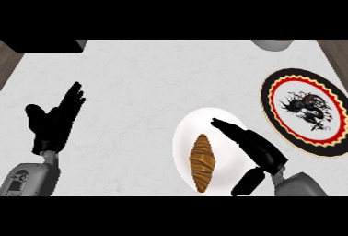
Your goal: Pick the croissant from the plate and place it in the plate
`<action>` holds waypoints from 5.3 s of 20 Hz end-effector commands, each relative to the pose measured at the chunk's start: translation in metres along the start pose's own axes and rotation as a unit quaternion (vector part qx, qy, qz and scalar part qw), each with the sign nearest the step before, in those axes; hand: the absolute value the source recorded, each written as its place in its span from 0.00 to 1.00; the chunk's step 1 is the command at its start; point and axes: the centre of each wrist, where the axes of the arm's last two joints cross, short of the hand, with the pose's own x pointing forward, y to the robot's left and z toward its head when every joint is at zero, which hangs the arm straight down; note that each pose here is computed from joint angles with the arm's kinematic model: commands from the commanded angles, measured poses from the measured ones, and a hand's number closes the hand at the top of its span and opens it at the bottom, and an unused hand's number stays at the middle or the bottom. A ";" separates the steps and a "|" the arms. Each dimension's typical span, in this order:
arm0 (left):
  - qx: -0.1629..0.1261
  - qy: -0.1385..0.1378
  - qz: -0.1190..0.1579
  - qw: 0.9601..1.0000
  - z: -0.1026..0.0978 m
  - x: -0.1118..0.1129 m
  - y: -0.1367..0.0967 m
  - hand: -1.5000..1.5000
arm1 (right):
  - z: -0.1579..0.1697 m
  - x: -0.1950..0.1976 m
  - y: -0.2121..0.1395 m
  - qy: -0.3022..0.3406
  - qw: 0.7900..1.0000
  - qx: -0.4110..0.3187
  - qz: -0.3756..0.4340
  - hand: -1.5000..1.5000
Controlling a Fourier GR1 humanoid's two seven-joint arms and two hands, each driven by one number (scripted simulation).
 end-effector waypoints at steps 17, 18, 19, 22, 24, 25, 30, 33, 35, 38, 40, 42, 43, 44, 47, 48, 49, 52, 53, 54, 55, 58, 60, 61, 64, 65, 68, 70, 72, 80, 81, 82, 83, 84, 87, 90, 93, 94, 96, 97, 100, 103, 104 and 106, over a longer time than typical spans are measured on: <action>0.002 0.000 0.002 1.000 0.010 0.002 -0.004 0.50 | -0.069 0.026 0.035 0.046 0.997 0.046 0.052 0.00; 0.001 0.002 -0.004 1.000 0.014 0.000 -0.006 0.50 | -0.063 0.019 0.034 0.048 0.996 0.052 0.054 0.00; -0.004 0.000 -0.007 1.000 -0.009 -0.007 -0.009 0.50 | -0.066 0.001 0.026 0.052 0.995 0.059 0.065 0.00; 0.001 0.004 0.001 1.000 0.005 -0.006 -0.016 0.50 | -0.070 0.011 0.050 0.046 0.993 0.086 0.073 0.00; 0.002 -0.005 0.003 1.000 -0.002 -0.007 -0.009 0.50 | -0.072 0.017 0.036 0.029 0.990 0.110 0.087 1.00; -0.004 0.003 0.001 1.000 0.006 0.002 0.004 0.50 | -0.068 0.019 0.036 0.009 0.987 0.130 0.092 1.00; -0.004 0.009 -0.008 1.000 0.001 0.008 -0.008 0.50 | -0.061 0.019 0.046 -0.013 0.990 0.106 0.087 1.00; 0.002 0.005 0.002 1.000 0.004 -0.010 0.011 0.50 | -0.073 0.031 0.066 -0.019 0.993 0.096 0.064 1.00; 0.003 -0.002 -0.005 1.000 0.005 0.001 -0.002 0.50 | -0.081 0.027 0.068 0.036 0.996 0.061 0.057 1.00; -0.003 -0.004 -0.008 1.000 -0.002 0.010 0.004 0.50 | -0.099 0.023 0.018 0.175 0.983 -0.041 0.036 1.00; -0.001 -0.006 -0.003 1.000 -0.003 0.006 -0.002 0.50 | -0.104 0.024 -0.011 0.250 0.962 -0.111 0.016 1.00; -0.015 -0.006 -0.003 1.000 -0.003 0.000 -0.010 0.50 | -0.123 0.049 -0.035 0.270 0.949 -0.162 0.034 1.00; -0.017 -0.012 -0.004 1.000 -0.003 0.007 -0.011 0.50 | -0.128 0.049 -0.033 0.282 0.939 -0.193 0.051 1.00; -0.012 0.000 0.000 1.000 -0.006 0.006 -0.015 0.50 | -0.132 0.060 -0.041 0.285 0.930 -0.216 0.080 1.00; -0.010 -0.001 0.008 1.000 0.000 -0.001 -0.013 0.50 | -0.137 0.058 -0.043 0.285 0.900 -0.298 0.142 1.00; -0.012 0.005 0.003 1.000 -0.001 0.004 -0.019 0.50 | -0.143 0.075 -0.050 0.285 0.888 -0.331 0.141 1.00; 0.000 -0.003 -0.001 1.000 -0.005 -0.005 -0.006 0.50 | -0.142 0.085 -0.050 0.265 0.876 -0.376 0.146 1.00; 0.001 0.003 -0.002 1.000 -0.005 0.000 0.000 0.50 | -0.134 0.093 -0.075 0.265 0.823 -0.465 0.192 1.00; -0.004 0.005 0.002 1.000 0.000 0.002 -0.005 0.50 | -0.137 0.090 -0.079 0.280 0.802 -0.486 0.205 1.00; 0.001 0.001 -0.002 1.000 -0.001 -0.001 -0.005 0.50 | -0.138 0.087 -0.076 0.288 0.786 -0.503 0.215 1.00; -0.006 0.006 0.004 1.000 0.004 -0.004 -0.003 0.50 | -0.129 0.084 -0.087 0.299 0.771 -0.520 0.215 1.00; 0.003 0.004 -0.006 1.000 -0.002 -0.003 -0.011 0.50 | -0.119 0.087 -0.100 0.316 0.747 -0.553 0.191 1.00; -0.004 0.003 0.002 1.000 0.005 -0.005 -0.003 0.50 | -0.119 0.096 -0.113 0.324 0.740 -0.571 0.146 1.00; 0.000 -0.001 0.009 1.000 0.008 -0.002 -0.027 0.50 | -0.106 0.077 -0.110 0.336 0.735 -0.569 0.151 1.00; 0.006 0.010 0.009 1.000 0.001 0.007 -0.010 0.50 | -0.080 0.075 -0.141 0.341 0.722 -0.589 0.124 1.00; 0.011 0.006 0.000 1.000 -0.008 -0.001 -0.018 0.50 | -0.080 0.059 -0.123 0.341 0.720 -0.595 0.106 1.00; 0.004 0.009 0.005 1.000 0.014 0.008 -0.003 0.50 | -0.071 0.049 -0.132 0.366 0.703 -0.599 0.114 1.00; 0.001 0.005 -0.003 1.000 -0.001 0.006 0.009 0.50 | -0.038 0.020 -0.146 0.378 0.694 -0.601 0.122 1.00; 0.001 0.006 0.003 1.000 -0.002 0.007 -0.014 0.50 | -0.018 -0.007 -0.143 0.384 0.694 -0.598 0.119 1.00; -0.007 -0.001 -0.002 1.000 0.012 0.001 0.003 0.50 | 0.019 -0.062 -0.143 0.451 0.718 -0.519 0.112 1.00; -0.003 -0.007 -0.002 1.000 0.006 -0.004 0.008 0.50 | 0.022 -0.068 -0.165 0.456 0.730 -0.495 0.122 1.00; 0.005 0.003 0.000 1.000 0.003 0.001 -0.011 0.50 | 0.023 -0.079 -0.140 0.446 0.734 -0.505 0.086 1.00; -0.001 0.000 0.011 1.000 0.003 -0.002 -0.001 0.50 | 0.030 -0.083 -0.140 0.449 0.725 -0.522 0.022 1.00; 0.001 0.007 0.003 1.000 0.003 -0.008 0.004 0.50 | 0.033 -0.084 -0.153 0.443 0.735 -0.513 -0.008 1.00; -0.002 0.007 0.006 1.000 0.002 0.000 -0.022 0.50 | 0.051 -0.114 -0.135 0.427 0.769 -0.476 0.006 0.00; 0.006 -0.001 0.009 1.000 0.002 0.001 -0.004 0.50 | 0.061 -0.108 -0.147 0.376 0.775 -0.507 0.025 0.00; 0.004 0.001 -0.003 1.000 0.001 0.006 0.009 0.50 | 0.060 -0.105 -0.155 0.333 0.767 -0.545 0.063 0.00; -0.003 0.001 0.006 1.000 0.010 -0.009 -0.022 0.50 | 0.053 -0.095 -0.156 0.299 0.765 -0.565 0.076 0.00; -0.002 -0.006 -0.005 1.000 0.001 -0.009 -0.001 0.50 | 0.045 -0.076 -0.167 0.227 0.768 -0.596 0.056 0.00; 0.011 0.003 -0.005 1.000 0.000 0.002 0.002 0.50 | 0.037 -0.061 -0.166 0.184 0.774 -0.605 0.040 0.00; 0.002 0.006 0.006 1.000 0.004 -0.005 0.008 0.50 | 0.033 -0.046 -0.158 0.143 0.774 -0.617 -0.014 0.00; 0.001 -0.001 0.004 1.000 -0.001 0.006 0.009 0.50 | 0.046 -0.042 -0.175 0.157 0.748 -0.639 -0.089 0.00; 0.014 0.009 0.005 1.000 0.005 -0.013 0.004 0.50 | 0.051 -0.036 -0.160 0.156 0.748 -0.633 -0.123 0.00; 0.016 0.009 0.001 1.000 0.005 -0.012 0.009 0.50 | 0.059 -0.044 -0.155 0.151 0.761 -0.605 -0.178 0.00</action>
